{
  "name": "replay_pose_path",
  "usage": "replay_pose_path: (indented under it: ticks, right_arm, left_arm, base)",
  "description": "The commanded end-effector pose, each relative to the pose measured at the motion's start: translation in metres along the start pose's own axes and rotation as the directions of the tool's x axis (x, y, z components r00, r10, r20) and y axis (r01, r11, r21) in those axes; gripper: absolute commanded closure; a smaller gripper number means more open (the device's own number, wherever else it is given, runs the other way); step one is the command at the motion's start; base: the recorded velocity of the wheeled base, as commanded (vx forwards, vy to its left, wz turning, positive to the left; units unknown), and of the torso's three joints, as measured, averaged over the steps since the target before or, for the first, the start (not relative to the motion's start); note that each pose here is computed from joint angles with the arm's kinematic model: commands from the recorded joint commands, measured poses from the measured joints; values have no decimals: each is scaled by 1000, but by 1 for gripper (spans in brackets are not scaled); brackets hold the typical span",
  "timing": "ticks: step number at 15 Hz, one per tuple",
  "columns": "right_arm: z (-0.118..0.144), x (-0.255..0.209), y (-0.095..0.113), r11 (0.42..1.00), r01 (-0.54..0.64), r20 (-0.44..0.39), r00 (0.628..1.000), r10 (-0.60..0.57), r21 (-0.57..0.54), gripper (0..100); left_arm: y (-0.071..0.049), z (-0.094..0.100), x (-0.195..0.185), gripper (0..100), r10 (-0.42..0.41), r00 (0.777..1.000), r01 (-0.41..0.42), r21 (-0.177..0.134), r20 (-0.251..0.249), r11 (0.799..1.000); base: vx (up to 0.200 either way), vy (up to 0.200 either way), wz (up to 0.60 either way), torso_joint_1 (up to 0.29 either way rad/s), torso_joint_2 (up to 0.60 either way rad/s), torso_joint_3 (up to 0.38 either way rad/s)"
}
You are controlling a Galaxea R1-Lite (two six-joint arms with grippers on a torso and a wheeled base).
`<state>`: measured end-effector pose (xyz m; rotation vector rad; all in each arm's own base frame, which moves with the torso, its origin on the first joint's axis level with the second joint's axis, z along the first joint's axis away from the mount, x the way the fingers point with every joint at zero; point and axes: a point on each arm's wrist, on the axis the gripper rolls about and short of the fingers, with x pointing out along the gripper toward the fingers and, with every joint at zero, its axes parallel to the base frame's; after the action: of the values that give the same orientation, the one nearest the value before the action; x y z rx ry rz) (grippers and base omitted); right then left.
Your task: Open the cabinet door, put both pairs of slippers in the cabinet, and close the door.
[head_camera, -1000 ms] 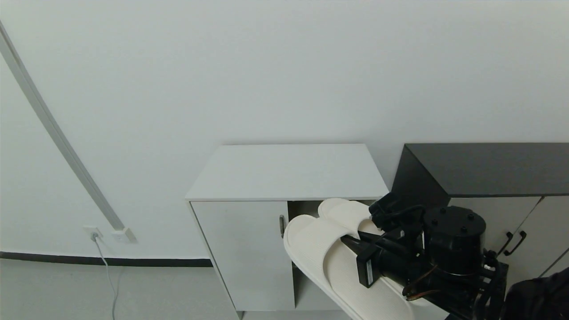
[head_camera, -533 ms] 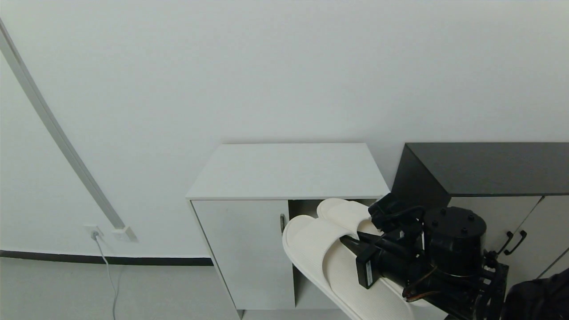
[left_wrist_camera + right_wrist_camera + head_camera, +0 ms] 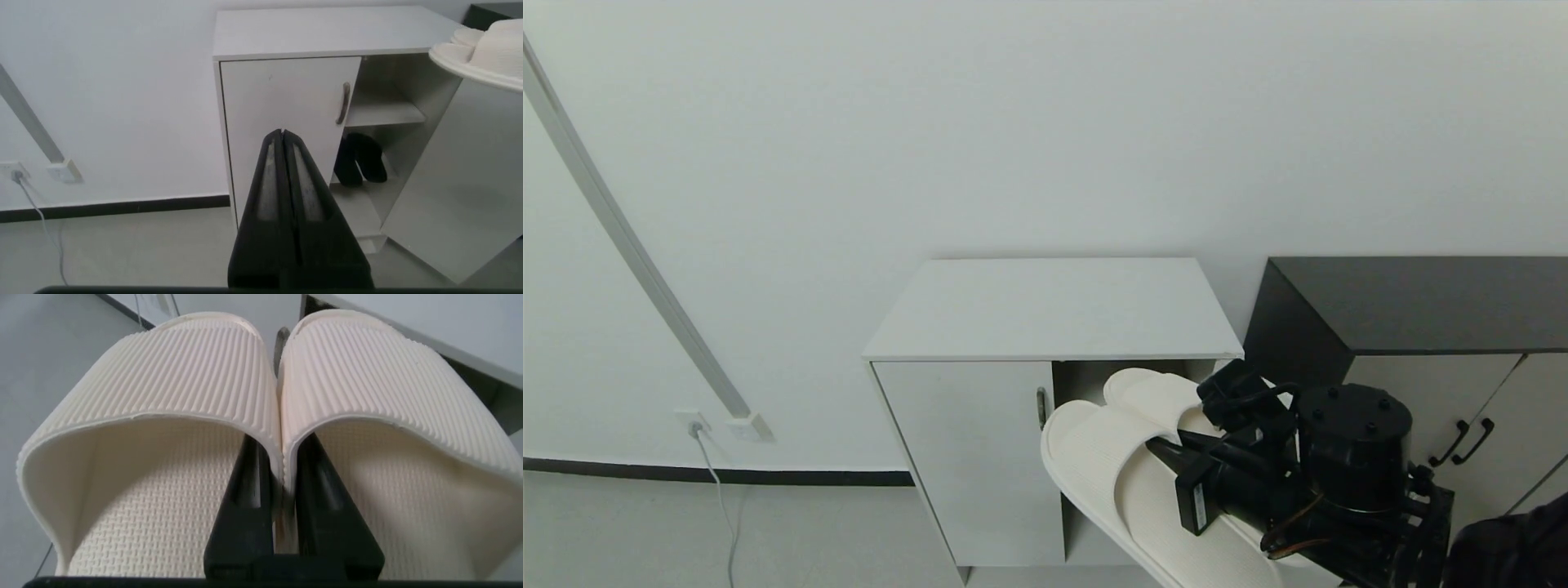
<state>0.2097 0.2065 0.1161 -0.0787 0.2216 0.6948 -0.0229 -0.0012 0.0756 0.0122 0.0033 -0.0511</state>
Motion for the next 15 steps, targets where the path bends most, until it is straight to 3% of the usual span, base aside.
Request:
replay_pose_path:
  ticks: [1,15]
  right_arm:
    - [-3,2,0,1000,1,-10,1000,-1,-1,100]
    - [-3,3,-1,1000,3,52,999,-3,-10,100]
  left_arm:
    - [0,0,0,100,0,1000,0,0,-1,1000]
    - [0,0,0,100,0,1000,0,1,1,1000]
  base:
    - [0,0,0,-149,339,183]
    - [0,0,0,-191,454,257]
